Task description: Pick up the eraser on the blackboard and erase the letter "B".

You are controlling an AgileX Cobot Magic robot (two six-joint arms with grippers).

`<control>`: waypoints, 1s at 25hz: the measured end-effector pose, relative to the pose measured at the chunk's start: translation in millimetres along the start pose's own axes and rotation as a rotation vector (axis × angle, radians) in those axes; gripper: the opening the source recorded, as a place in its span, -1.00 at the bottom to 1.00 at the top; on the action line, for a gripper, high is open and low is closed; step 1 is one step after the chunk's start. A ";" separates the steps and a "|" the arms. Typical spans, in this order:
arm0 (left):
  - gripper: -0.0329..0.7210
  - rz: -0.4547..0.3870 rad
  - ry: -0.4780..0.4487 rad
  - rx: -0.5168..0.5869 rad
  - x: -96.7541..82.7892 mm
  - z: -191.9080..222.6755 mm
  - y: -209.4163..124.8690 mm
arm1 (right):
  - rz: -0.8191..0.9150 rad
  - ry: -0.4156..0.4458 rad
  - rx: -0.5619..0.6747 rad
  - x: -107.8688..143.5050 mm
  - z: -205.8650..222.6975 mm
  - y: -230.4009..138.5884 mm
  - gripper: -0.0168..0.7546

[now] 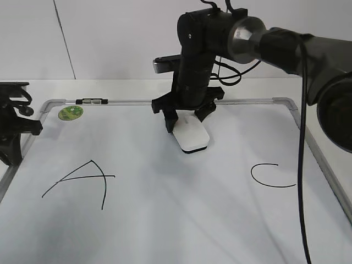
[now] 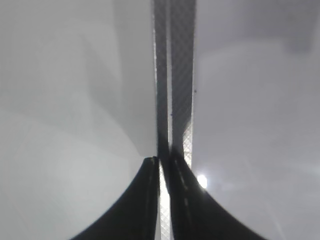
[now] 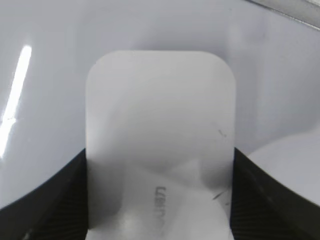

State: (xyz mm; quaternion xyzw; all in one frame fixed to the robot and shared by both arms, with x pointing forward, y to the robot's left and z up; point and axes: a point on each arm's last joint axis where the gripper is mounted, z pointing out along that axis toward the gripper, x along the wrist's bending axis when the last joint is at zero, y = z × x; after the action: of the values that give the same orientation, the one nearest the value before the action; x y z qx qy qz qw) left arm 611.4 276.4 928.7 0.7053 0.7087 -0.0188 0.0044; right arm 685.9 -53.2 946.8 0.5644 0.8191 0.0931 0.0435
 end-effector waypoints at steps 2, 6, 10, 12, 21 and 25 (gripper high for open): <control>-0.81 0.000 0.000 0.000 0.0 0.0 0.0 | 0.005 0.013 -0.003 0.1 -2.7 0.3 0.46; -0.81 0.000 0.000 0.000 0.0 0.0 0.0 | 0.014 0.026 0.001 -0.8 -9.1 -1.3 0.46; -0.81 -0.002 0.000 0.000 0.9 0.0 0.1 | 0.013 0.037 -0.057 -0.1 -40.4 0.1 0.46; -0.81 -0.002 0.000 0.000 0.8 0.0 0.1 | 0.011 0.043 -0.092 0.1 -58.7 0.3 0.46; -0.81 -0.002 0.000 0.003 0.9 0.0 -0.2 | 0.019 0.027 -0.134 -15.3 -113.9 -21.9 0.46; -0.81 -0.002 0.000 0.007 0.9 0.0 -0.6 | 0.089 0.009 -0.098 -48.3 -128.2 -45.3 0.46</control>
State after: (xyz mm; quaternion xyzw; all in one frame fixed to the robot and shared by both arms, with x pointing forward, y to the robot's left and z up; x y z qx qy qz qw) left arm 610.8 277.2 928.7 0.7045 0.7094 -0.0212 0.0018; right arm 639.1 -127.1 1061.5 0.5971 0.7878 0.1375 0.0631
